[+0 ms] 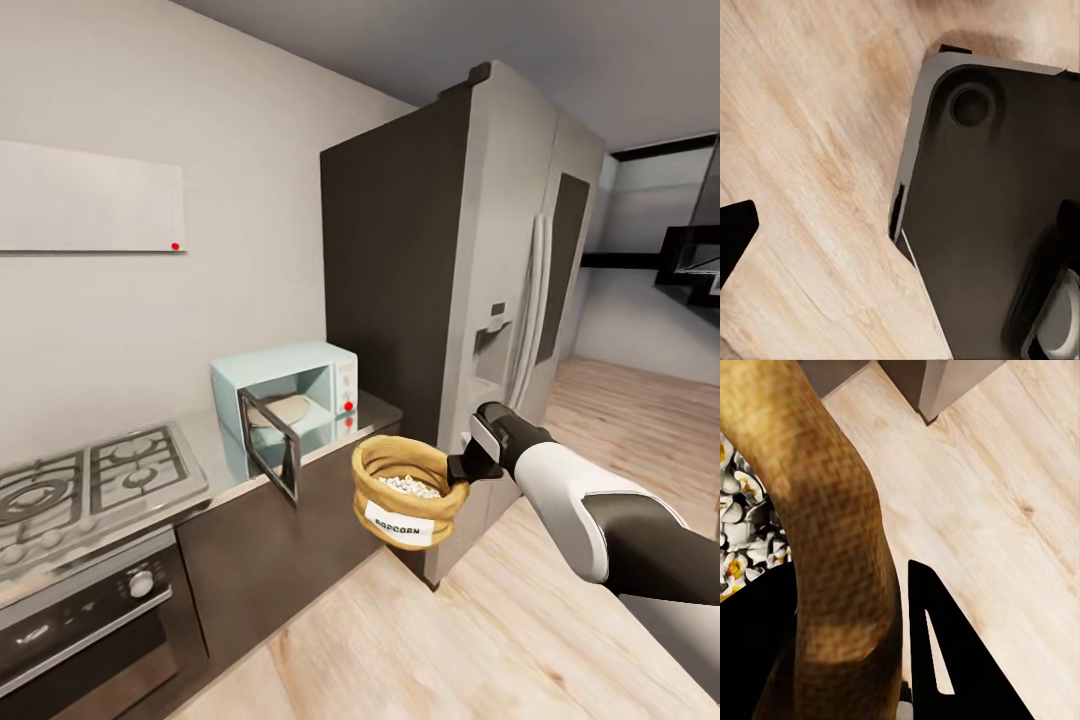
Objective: In the kitchen, take the popcorn bag from the countertop, put it into the microwave, and heat it until the popcorn is cooked so the cooked popcorn ends up inside the bag.
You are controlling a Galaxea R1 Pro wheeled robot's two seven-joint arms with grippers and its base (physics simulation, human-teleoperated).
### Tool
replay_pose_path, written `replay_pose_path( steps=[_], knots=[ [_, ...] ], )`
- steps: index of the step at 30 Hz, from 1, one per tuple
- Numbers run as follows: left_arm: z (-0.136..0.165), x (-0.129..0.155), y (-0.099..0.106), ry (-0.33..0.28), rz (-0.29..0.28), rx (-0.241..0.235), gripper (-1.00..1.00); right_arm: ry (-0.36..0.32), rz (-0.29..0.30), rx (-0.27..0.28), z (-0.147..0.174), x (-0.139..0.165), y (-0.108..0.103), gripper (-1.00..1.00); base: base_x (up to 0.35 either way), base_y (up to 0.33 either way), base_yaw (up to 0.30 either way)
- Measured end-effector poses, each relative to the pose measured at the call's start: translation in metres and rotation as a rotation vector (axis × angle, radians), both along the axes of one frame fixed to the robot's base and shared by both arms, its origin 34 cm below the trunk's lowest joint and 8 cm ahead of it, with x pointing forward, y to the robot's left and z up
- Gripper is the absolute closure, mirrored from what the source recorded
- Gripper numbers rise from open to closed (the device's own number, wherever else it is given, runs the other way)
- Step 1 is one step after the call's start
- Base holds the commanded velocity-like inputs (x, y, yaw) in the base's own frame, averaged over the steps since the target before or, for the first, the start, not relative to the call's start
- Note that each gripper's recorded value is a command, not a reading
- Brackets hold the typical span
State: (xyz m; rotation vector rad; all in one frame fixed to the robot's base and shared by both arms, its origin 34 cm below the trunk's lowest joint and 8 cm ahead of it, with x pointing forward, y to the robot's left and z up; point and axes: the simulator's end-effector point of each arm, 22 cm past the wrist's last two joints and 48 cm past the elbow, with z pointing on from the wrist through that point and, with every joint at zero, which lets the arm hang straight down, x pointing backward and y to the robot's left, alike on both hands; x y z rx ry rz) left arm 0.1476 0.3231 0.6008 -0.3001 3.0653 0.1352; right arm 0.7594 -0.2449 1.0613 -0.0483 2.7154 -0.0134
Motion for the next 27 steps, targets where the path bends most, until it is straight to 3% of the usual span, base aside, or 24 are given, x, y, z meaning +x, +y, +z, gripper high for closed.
replay_pose_path(
  steps=[3,6,19,27],
  knots=[
    [0.002,-0.001,0.023,0.002,0.002,0.029,-1.0,0.0,0.0,0.0,0.0,0.0,0.0,1.0,0.339,0.0,0.0],
    [0.003,-0.002,0.025,0.005,0.002,0.032,-1.0,0.0,0.0,0.0,0.0,0.0,0.0,1.0,0.339,0.0,0.0],
    [0.001,-0.002,0.016,0.005,0.0,0.019,-1.0,0.0,-0.001,0.0,0.0,0.0,0.0,1.0,0.312,0.0,0.005],
    [0.001,-0.002,0.012,0.005,-0.001,0.014,-1.0,0.0,-0.001,0.002,0.0,0.0,0.0,1.0,0.194,-0.02,0.183]
  ],
)
